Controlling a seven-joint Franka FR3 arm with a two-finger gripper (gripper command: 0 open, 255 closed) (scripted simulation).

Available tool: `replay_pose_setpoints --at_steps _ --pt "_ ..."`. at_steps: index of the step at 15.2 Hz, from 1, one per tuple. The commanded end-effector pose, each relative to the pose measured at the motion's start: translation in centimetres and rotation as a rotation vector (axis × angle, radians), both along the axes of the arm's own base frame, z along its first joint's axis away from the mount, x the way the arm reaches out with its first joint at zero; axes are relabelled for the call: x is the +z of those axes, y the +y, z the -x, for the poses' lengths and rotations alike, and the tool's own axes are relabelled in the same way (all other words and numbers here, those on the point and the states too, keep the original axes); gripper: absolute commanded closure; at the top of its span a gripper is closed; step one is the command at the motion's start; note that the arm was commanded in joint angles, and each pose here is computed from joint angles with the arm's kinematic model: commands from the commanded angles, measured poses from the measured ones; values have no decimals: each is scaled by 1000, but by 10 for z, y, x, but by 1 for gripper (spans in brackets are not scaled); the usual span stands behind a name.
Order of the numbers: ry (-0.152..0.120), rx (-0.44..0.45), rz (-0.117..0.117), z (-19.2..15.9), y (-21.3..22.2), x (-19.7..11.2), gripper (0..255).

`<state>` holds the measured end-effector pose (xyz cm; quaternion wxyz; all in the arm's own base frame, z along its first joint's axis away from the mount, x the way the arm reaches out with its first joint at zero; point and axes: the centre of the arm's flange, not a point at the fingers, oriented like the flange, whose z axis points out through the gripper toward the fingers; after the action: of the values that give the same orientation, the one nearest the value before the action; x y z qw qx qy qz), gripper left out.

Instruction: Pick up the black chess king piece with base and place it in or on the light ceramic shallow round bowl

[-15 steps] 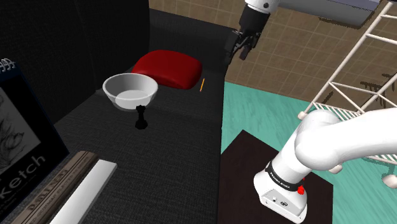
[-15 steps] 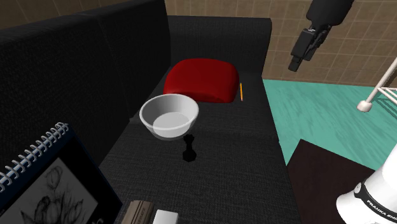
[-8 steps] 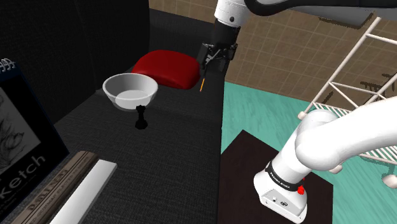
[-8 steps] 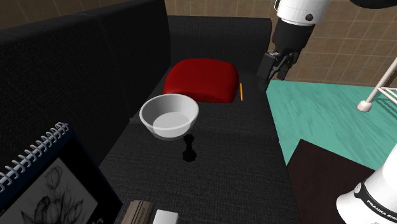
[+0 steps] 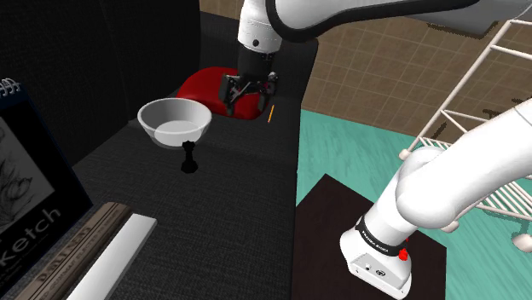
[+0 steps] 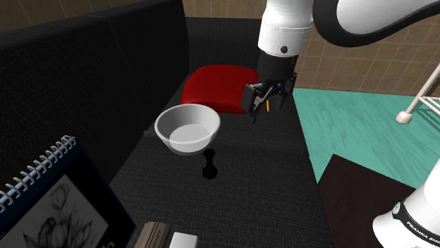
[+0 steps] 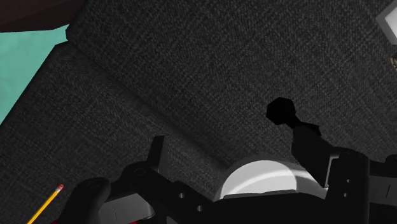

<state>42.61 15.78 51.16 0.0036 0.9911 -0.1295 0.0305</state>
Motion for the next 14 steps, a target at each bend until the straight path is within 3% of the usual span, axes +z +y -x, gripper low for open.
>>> replay_pose_setpoints --at_steps 1,11,14 --pt "9 -21 -8 -15 17 -13 0" --pt "50 -111 -40 -90 105 -71 0" --pt "50 -111 -40 -90 105 -87 0"
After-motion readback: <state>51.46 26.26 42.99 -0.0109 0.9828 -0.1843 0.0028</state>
